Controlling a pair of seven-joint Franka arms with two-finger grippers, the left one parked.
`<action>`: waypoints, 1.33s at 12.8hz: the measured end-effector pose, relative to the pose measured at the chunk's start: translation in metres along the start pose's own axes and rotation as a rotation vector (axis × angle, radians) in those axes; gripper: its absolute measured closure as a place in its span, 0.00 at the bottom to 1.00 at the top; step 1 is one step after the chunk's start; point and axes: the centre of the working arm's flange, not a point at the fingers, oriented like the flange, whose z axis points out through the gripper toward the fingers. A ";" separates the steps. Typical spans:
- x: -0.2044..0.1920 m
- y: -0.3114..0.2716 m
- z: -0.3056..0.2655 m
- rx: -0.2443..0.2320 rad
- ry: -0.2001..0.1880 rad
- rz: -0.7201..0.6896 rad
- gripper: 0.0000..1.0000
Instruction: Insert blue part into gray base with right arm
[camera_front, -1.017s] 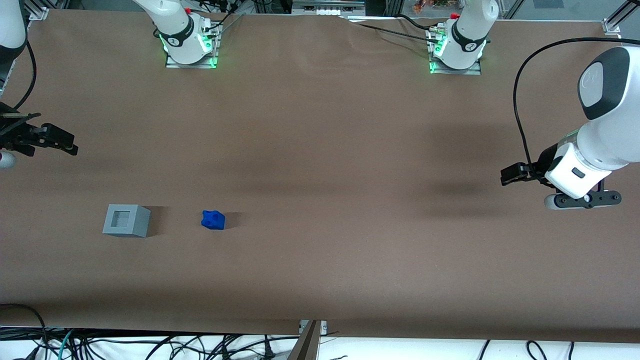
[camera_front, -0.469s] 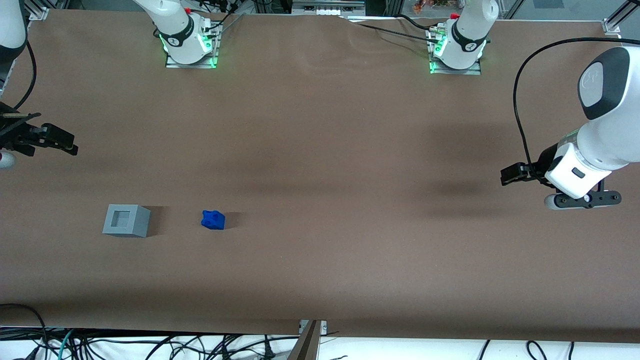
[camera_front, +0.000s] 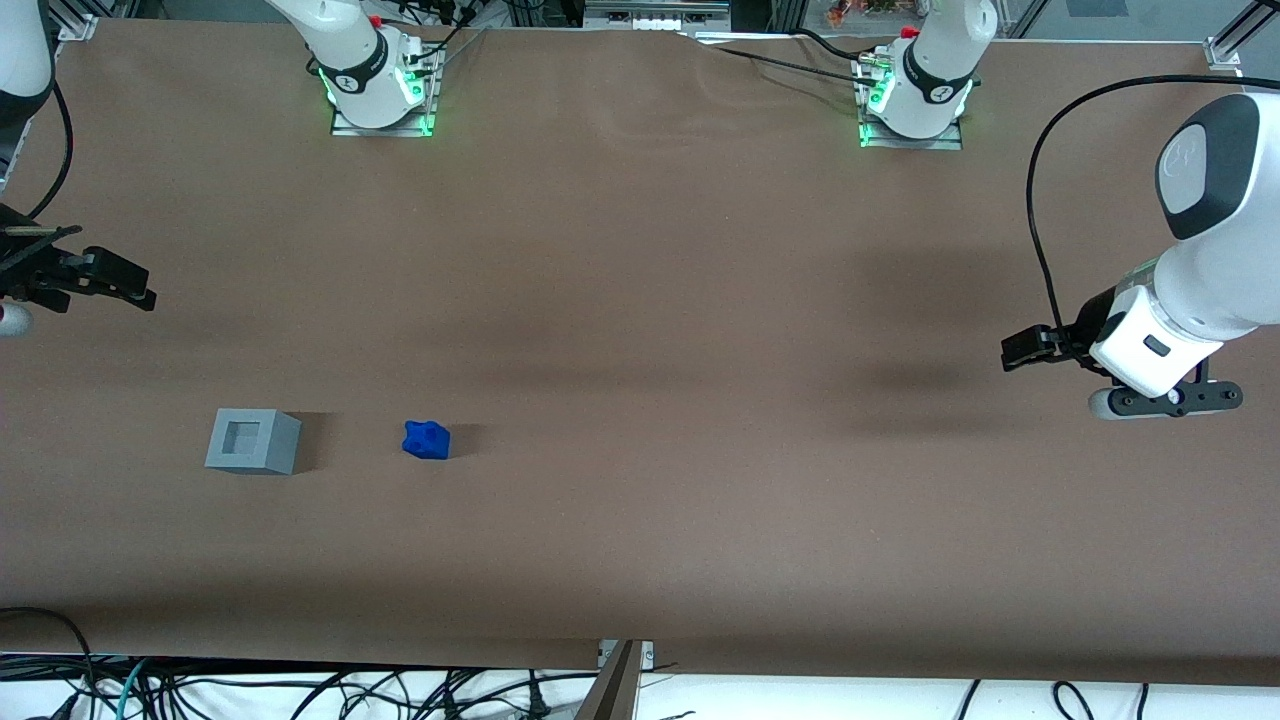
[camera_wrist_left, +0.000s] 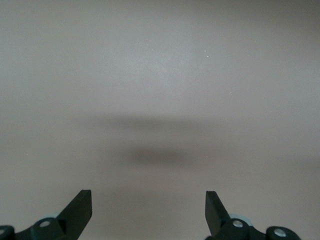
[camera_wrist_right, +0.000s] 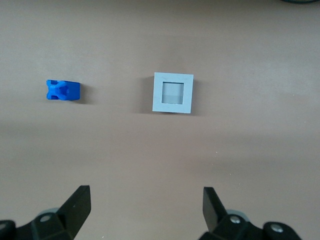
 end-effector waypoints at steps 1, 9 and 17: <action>0.000 0.000 0.000 0.000 0.000 0.000 0.00; 0.000 0.000 0.000 0.000 0.000 0.000 0.00; 0.012 -0.023 0.025 0.002 -0.037 -0.039 0.00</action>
